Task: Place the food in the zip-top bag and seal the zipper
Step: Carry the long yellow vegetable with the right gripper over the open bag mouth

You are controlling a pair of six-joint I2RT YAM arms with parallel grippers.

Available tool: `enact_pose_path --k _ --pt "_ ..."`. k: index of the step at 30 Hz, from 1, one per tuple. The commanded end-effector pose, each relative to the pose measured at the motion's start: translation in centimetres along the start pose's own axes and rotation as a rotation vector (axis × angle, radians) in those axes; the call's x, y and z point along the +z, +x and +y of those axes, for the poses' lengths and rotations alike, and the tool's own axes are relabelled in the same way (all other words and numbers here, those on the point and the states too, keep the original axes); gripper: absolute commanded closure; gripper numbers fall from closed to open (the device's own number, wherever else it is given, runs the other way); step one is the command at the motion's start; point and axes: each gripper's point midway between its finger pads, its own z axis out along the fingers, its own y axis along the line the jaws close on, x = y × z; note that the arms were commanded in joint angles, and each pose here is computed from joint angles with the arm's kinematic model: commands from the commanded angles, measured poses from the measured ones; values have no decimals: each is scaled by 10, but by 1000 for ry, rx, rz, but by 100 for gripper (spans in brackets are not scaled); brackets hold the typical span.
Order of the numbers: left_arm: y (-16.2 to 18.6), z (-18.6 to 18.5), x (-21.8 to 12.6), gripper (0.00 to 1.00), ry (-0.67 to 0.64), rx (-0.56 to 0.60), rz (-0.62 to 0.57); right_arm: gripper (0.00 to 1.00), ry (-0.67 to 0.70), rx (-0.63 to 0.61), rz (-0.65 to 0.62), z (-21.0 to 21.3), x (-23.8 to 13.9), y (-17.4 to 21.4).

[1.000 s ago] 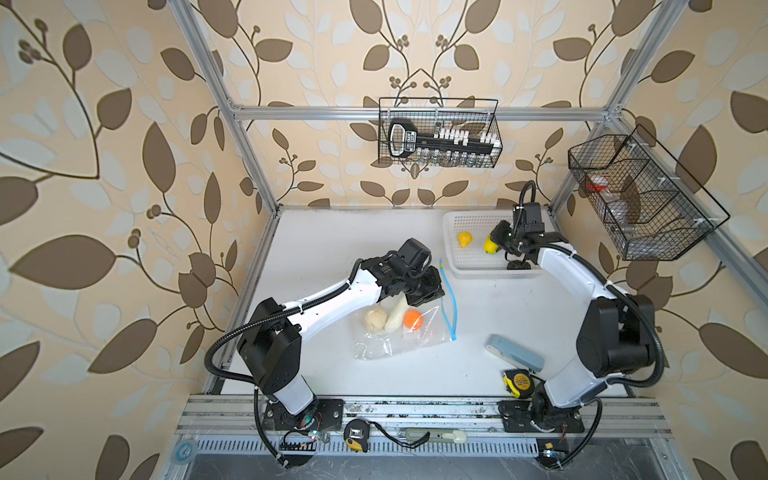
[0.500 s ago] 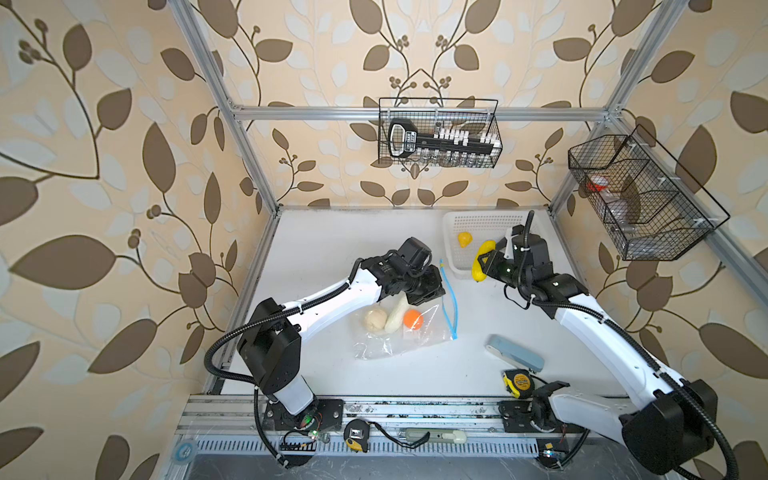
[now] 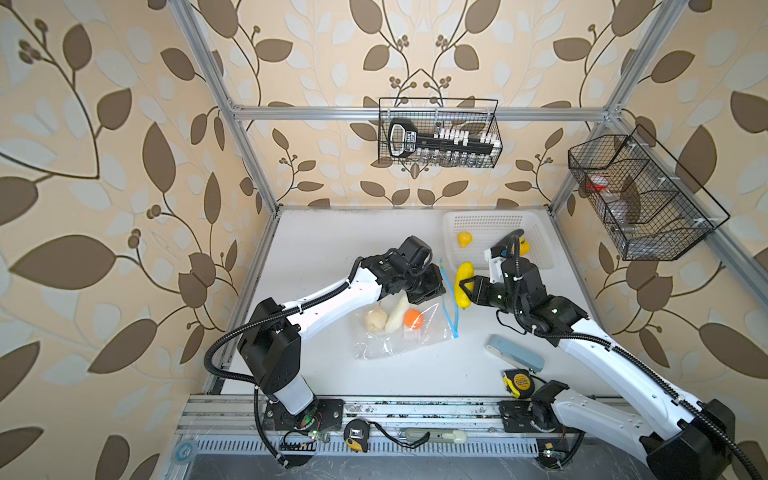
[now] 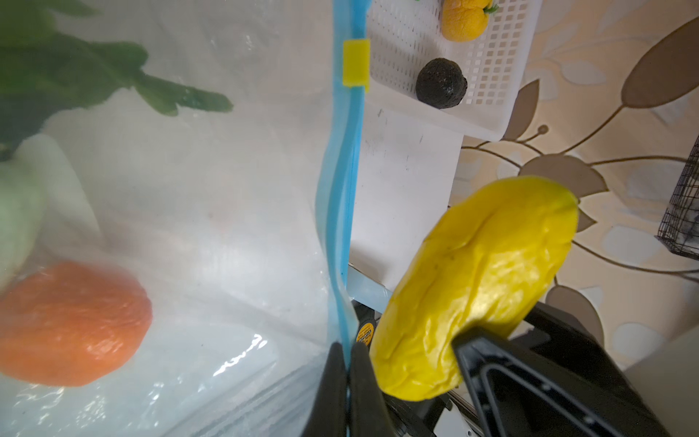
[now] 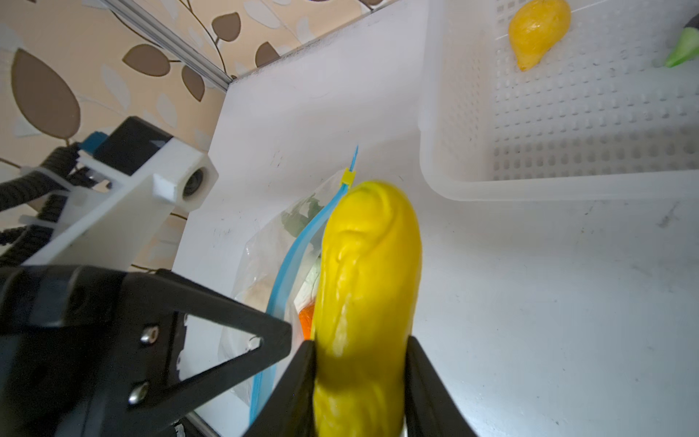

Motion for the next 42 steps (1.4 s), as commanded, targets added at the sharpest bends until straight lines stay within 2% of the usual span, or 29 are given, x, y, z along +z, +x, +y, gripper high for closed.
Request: enact_pose_path --k 1,14,42 --pt "-4 -18 -7 100 28 27 -32 64 -37 -19 15 9 0 8" --pt "-4 -18 -9 100 26 28 -36 64 -40 -36 115 7 18 37" --pt "-3 -20 -9 100 27 31 -39 61 23 -105 203 -7 37 62"
